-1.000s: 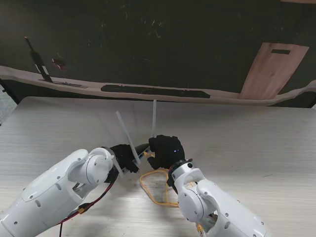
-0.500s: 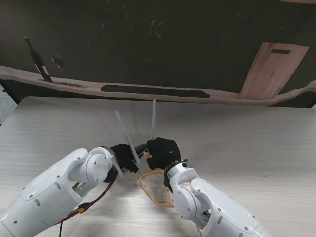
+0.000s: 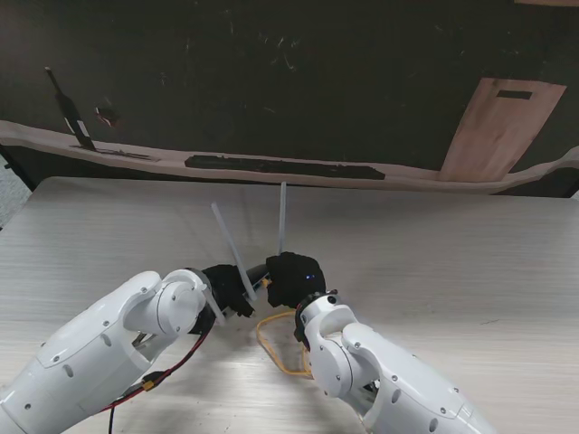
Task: Untangle the Ethernet cable and plug it into the router
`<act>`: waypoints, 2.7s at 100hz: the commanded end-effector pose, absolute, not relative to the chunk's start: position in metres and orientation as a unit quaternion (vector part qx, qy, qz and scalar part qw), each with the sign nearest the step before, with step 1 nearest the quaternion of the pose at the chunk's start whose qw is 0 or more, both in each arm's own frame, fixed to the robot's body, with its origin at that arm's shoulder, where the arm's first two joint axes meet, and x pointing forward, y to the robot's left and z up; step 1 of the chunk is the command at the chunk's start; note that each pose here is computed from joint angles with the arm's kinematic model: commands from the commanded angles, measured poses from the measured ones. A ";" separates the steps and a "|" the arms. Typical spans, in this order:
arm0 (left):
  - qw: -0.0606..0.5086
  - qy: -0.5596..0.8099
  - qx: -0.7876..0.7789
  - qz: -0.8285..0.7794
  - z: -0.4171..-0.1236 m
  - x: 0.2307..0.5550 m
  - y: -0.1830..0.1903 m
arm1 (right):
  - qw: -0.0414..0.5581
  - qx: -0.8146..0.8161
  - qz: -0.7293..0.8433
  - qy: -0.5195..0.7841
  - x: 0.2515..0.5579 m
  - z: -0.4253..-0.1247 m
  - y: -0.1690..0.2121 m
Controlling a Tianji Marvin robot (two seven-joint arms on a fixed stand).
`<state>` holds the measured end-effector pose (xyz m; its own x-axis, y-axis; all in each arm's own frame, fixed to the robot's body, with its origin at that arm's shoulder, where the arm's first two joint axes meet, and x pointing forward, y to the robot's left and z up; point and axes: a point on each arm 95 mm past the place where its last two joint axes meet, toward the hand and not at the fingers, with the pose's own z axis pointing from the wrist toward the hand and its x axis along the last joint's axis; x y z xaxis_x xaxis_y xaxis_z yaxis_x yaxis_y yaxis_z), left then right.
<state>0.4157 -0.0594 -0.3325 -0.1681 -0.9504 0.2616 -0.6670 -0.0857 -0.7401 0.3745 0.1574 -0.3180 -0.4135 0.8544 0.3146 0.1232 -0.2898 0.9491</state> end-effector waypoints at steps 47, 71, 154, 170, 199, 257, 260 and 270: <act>0.116 0.675 -0.660 -0.307 -0.398 0.377 -0.051 | 0.259 0.497 0.641 0.524 0.373 -0.331 0.165; 0.113 0.678 -0.659 -0.304 -0.398 0.376 -0.052 | 0.254 0.511 0.648 0.504 0.376 -0.335 0.168; 0.072 0.699 -0.634 -0.322 -0.402 0.378 -0.056 | 0.241 0.547 0.664 0.450 0.381 -0.352 0.189; 0.078 0.697 -0.635 -0.324 -0.402 0.378 -0.057 | 0.239 0.549 0.659 0.455 0.380 -0.356 0.191; 0.143 0.669 -0.649 -0.334 -0.398 0.383 -0.047 | 0.245 0.539 0.665 0.455 0.375 -0.348 0.171; 0.300 0.627 -0.633 -0.341 -0.382 0.409 -0.016 | 0.238 0.526 0.708 0.406 0.347 -0.311 0.111; 0.308 0.624 -0.633 -0.340 -0.382 0.410 -0.014 | 0.237 0.525 0.711 0.403 0.345 -0.309 0.107; 0.344 0.609 -0.627 -0.342 -0.383 0.414 -0.010 | 0.235 0.520 0.720 0.395 0.337 -0.304 0.096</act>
<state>0.4264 -0.0249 -0.3496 -0.0318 -0.9979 0.0568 -0.4645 -0.0355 -0.8849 0.3462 0.1003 -0.3036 -0.3388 0.7549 0.5615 0.0607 -0.5781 0.8137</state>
